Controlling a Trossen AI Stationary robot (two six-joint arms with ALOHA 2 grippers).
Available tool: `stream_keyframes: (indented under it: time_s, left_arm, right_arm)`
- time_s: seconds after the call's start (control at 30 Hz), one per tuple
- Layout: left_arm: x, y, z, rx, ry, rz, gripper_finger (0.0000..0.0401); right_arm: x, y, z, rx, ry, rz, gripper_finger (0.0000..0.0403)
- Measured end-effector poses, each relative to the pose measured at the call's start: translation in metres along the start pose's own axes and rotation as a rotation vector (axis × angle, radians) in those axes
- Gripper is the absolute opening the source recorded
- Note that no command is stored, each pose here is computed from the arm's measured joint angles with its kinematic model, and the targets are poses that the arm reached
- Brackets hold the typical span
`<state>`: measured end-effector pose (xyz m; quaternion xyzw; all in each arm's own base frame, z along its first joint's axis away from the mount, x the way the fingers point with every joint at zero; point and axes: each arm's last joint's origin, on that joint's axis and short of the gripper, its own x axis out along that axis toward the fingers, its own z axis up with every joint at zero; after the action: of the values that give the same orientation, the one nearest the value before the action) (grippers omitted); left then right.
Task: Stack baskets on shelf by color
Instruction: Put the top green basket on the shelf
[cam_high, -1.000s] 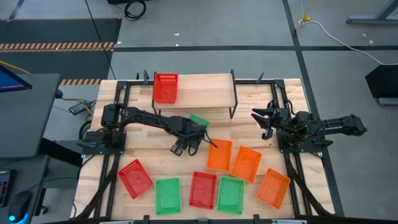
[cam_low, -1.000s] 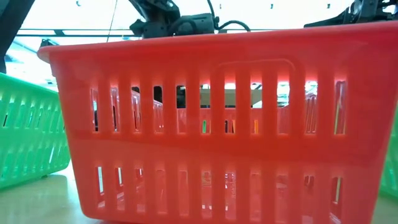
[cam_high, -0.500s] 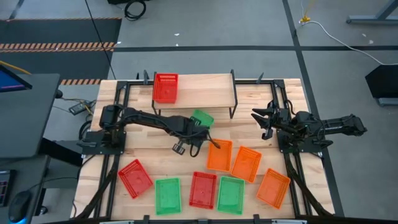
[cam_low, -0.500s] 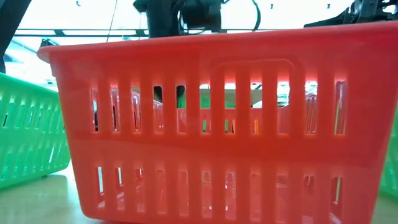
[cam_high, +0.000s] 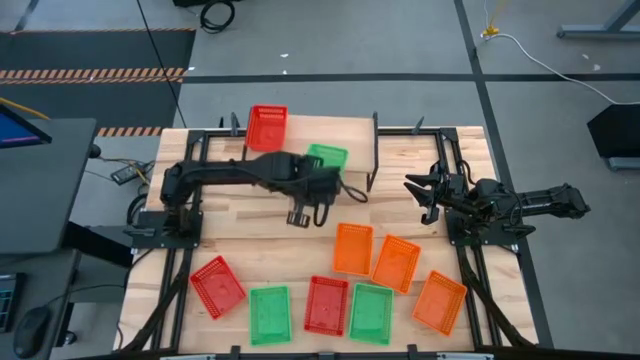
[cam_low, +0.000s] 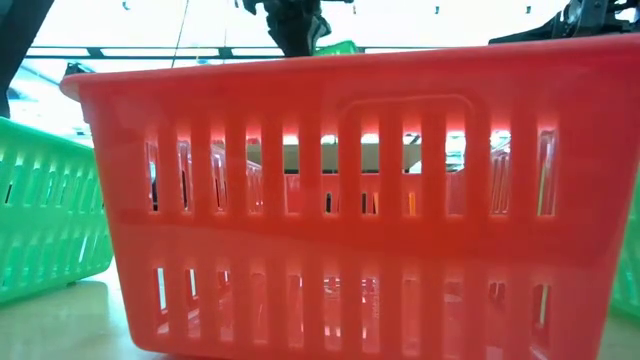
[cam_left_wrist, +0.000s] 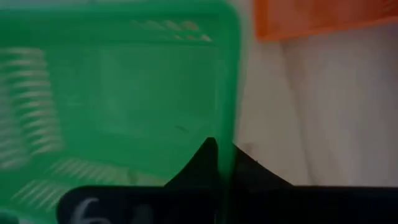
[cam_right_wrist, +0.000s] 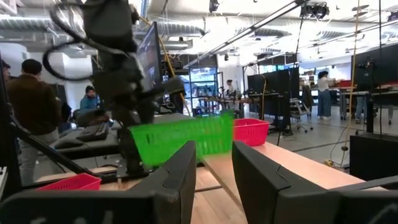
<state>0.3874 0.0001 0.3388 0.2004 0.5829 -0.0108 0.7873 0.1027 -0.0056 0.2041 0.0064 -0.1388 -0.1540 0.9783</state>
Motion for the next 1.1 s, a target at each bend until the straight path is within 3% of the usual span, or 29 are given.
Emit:
stream_keyframes:
  time_s: [0.17,0.27,0.37,0.53,0.73,1.1]
  left_arm:
    - [-0.017,0.000,0.001,0.030,-0.030,-0.038,0.0005]
    - [-0.015,0.010,-0.002,0.032,0.008,0.052,0.0005]
    - [-0.010,0.028,-0.012,0.012,0.071,0.134,0.0005]
    - [0.010,0.067,-0.033,-0.085,0.133,0.154,0.0005]
    - [0.034,0.101,-0.058,-0.195,0.139,0.090,0.0005]
    - [0.049,0.107,-0.063,-0.146,0.119,0.067,0.0006]
  right_arm:
    - [0.000,0.000,0.000,0.000,0.000,0.000,0.0110]
    - [0.000,0.000,0.000,0.000,0.000,0.000,0.0110]
    - [0.000,0.000,0.000,0.000,0.000,0.000,0.0110]
    - [0.000,0.000,0.000,0.000,0.000,0.000,0.0110]
    - [0.000,0.000,0.000,0.000,0.000,0.000,0.0110]
    - [0.000,0.000,0.000,-0.002,0.001,0.000,0.0110]
